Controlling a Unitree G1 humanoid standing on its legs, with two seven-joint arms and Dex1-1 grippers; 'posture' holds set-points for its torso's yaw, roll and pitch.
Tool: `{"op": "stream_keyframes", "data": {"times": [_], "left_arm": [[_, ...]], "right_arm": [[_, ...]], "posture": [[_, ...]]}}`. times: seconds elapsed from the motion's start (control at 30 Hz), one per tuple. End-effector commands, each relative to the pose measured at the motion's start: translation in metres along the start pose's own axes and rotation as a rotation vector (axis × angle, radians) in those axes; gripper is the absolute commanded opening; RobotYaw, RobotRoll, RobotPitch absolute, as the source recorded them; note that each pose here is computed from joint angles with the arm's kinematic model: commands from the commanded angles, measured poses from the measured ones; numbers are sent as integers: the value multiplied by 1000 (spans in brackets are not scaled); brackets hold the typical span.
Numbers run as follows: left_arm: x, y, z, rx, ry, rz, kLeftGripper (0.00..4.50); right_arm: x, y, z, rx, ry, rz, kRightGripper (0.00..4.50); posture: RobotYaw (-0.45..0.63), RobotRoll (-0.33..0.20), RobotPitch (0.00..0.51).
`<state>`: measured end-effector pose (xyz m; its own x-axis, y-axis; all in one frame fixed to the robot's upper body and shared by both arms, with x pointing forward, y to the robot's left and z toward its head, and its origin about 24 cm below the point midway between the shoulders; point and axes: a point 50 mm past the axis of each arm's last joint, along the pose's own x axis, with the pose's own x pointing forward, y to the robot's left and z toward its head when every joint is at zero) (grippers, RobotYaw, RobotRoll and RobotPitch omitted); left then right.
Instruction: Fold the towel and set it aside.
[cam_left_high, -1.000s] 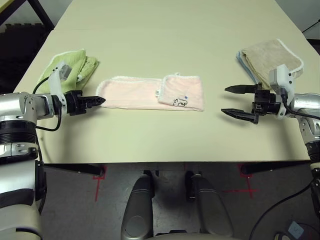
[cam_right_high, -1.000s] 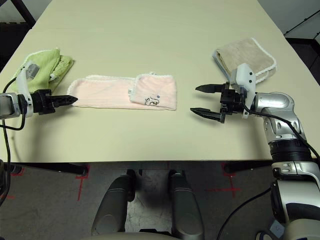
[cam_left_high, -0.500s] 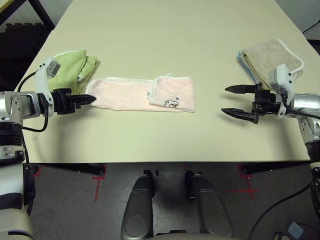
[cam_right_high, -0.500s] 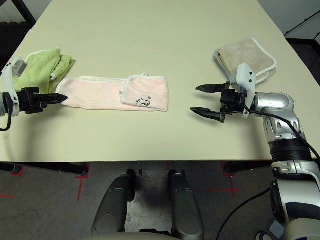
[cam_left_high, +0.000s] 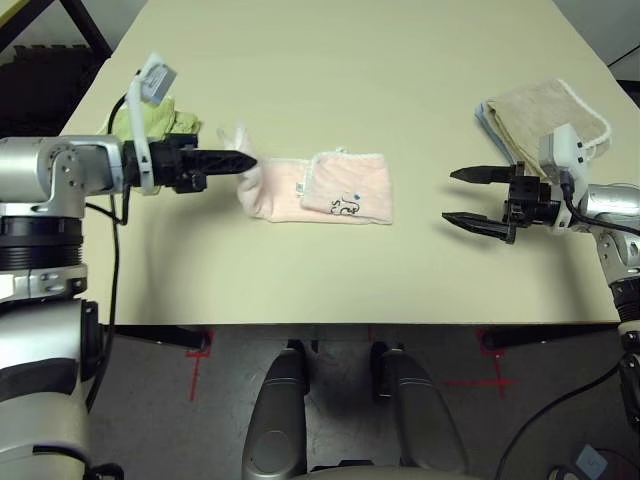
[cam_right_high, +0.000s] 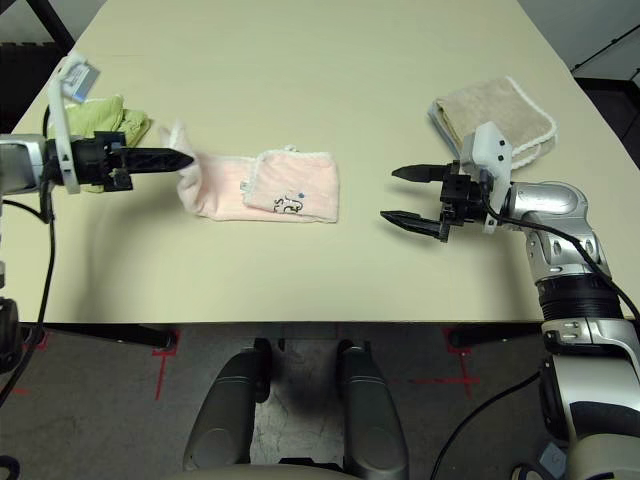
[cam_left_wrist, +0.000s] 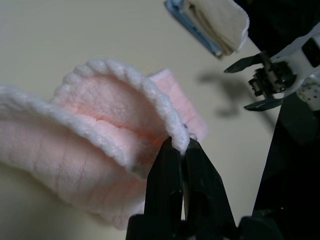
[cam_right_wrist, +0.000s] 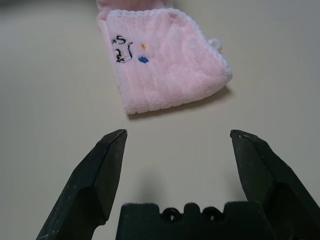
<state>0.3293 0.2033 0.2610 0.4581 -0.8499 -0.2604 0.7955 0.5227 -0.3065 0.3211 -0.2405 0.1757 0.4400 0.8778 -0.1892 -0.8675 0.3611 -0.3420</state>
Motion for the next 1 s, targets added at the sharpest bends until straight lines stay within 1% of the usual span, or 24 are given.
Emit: {"op": "stream_keyframes", "data": {"times": [0.03, 0.13, 0.27, 0.57, 0.67, 0.83, 1.0], "left_arm": [[16, -4, 4, 19, -5, -32, 86], [30, -9, 10, 33, -12, -74, 86], [41, -17, 14, 51, 4, -126, 86], [50, -33, 15, 79, 61, -256, 86], [56, -39, 17, 92, 71, -290, 86], [70, -38, 17, 122, 92, -294, 86], [79, -45, 17, 165, 126, -326, 86]], "right_arm": [[0, 2, -3, 5, 11, 2, 4500], [0, 2, -4, 5, 10, 0, 4500], [-2, 2, -3, 4, 11, -6, 4500], [-2, 4, -4, 6, 11, -12, 4500], [-2, 4, -4, 6, 11, -13, 4500], [-2, 4, -5, 6, 10, -16, 4500], [-3, 6, -5, 6, 11, -18, 4500]], "posture": [[45, 0, 221], [41, 0, 220], [36, 0, 220], [33, 0, 215], [31, 0, 213], [29, 0, 211], [23, 0, 208]]}}
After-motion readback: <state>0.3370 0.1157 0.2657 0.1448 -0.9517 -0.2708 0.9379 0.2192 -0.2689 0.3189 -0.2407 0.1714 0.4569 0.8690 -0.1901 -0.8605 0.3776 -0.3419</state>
